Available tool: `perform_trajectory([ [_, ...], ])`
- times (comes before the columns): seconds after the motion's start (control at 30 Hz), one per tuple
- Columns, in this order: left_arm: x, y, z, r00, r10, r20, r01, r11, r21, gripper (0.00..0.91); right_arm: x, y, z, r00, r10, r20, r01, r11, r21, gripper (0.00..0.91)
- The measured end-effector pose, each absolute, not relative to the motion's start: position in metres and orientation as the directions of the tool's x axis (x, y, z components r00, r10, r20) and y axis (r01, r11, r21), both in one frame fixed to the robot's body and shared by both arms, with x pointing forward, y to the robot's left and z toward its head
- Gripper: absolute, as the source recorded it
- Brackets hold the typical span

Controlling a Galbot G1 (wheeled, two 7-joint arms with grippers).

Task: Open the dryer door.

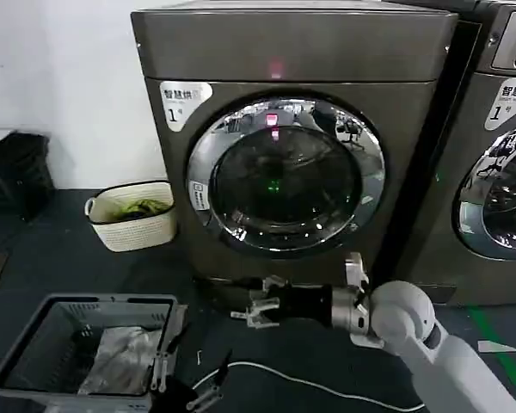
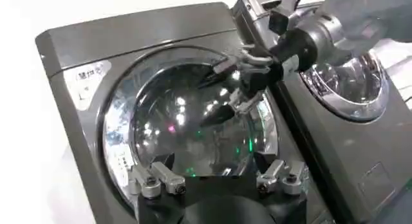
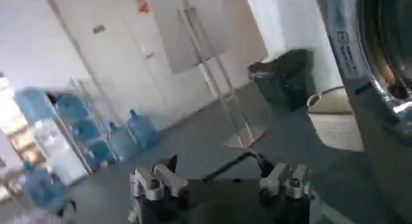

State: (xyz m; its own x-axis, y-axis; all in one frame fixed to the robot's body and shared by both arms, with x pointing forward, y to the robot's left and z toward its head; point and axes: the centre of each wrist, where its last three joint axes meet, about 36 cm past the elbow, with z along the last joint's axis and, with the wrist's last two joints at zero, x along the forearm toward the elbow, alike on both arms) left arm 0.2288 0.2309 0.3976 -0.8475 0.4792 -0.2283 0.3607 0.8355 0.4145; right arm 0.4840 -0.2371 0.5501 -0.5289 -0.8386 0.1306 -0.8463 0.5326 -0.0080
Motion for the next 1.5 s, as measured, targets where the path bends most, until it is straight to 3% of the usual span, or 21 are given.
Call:
perform_trajectory([
  [0.77, 0.224, 0.227, 0.400, -0.855, 0.470, -0.221, 0.353, 0.838, 0.416, 0.907, 0.534, -0.212, 0.523, -0.579, -0.813, -0.057, -0.798, 0.580, -0.164, 0.907],
  [1.5, 0.224, 0.229, 0.402, -0.856, 0.460, -0.236, 0.339, 0.844, 0.416, 0.907, 0.575, -0.160, 0.517, -0.599, -0.797, -0.082, -0.774, 0.602, -0.196, 0.907],
])
